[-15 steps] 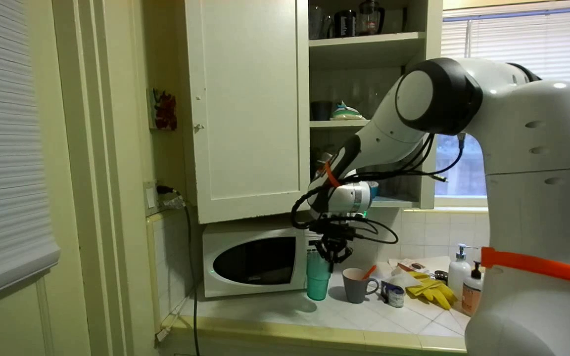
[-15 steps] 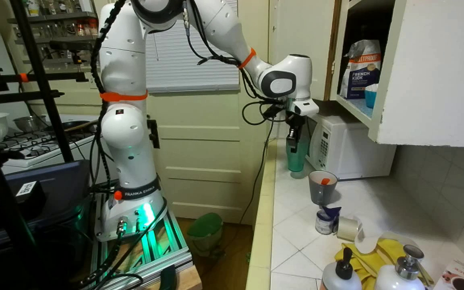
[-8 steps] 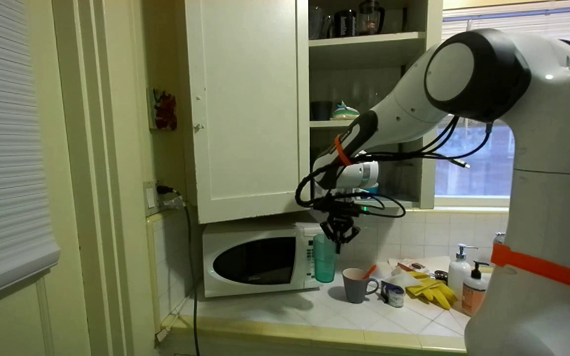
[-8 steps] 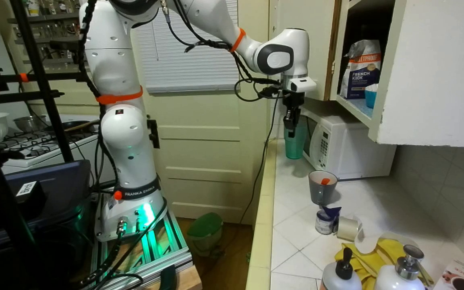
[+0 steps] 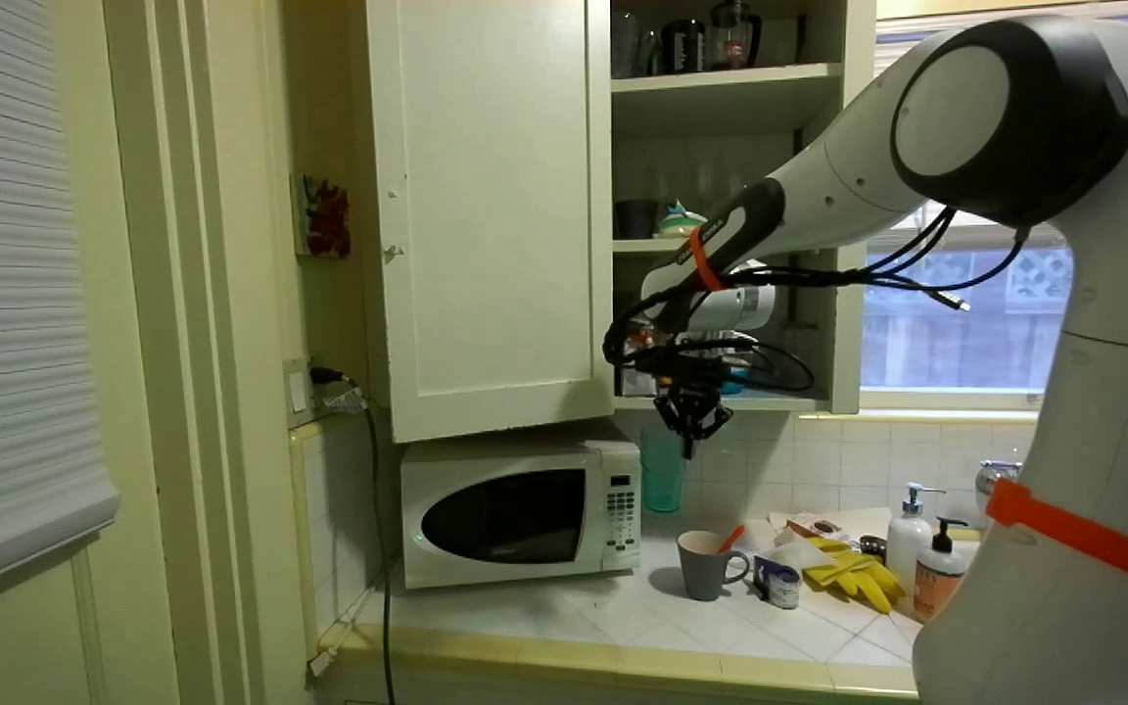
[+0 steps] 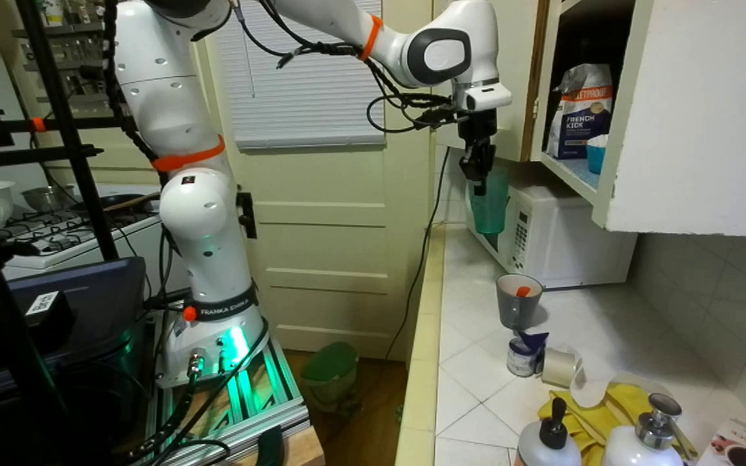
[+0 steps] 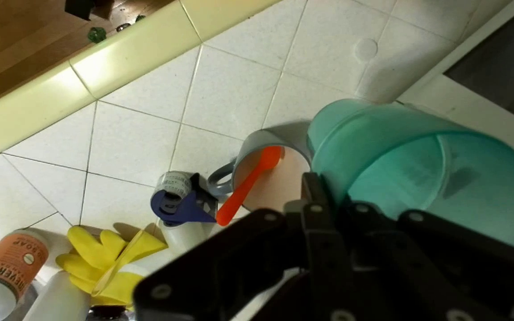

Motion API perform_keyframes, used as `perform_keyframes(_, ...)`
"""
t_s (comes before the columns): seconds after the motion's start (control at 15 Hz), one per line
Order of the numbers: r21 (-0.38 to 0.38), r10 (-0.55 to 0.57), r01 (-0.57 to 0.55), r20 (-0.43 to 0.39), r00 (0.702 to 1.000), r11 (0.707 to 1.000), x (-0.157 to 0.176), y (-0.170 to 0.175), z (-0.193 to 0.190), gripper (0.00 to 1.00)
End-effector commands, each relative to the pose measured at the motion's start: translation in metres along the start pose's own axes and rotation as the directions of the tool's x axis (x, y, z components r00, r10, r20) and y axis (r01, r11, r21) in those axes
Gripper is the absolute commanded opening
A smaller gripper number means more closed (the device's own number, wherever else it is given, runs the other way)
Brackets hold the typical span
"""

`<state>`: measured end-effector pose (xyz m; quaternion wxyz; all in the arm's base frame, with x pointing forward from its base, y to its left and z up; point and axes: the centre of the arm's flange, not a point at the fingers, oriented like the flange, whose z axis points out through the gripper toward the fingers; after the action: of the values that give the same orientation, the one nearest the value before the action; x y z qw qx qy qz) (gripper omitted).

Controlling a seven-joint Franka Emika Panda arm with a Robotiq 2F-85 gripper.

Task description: Put the blue cup on the bottom shelf of the right upper cabinet then put the orange spoon from the mug in the blue cup.

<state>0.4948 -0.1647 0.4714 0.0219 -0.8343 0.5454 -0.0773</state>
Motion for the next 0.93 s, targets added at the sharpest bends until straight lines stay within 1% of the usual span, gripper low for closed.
perform_keyframes(0.0,0.004,0.066,-0.066,-0.014,0.998,0.998,0.011,0.007,-0.029,0.01)
perform_keyframes(0.2,0.022,0.079,-0.079,-0.006,0.997,0.997,0.020,0.009,-0.046,0.01)
perform_keyframes(0.47,0.041,0.106,-0.105,-0.023,0.994,0.994,0.028,0.010,-0.072,0.01)
perform_keyframes(0.67,0.062,0.099,-0.097,-0.026,0.995,0.993,0.030,0.009,-0.088,0.01)
perform_keyframes(0.73,0.056,0.084,-0.082,-0.043,0.996,0.995,0.030,0.007,-0.074,0.05)
perform_keyframes(0.87,0.064,0.085,-0.082,-0.048,0.995,0.995,0.031,0.006,-0.082,0.05)
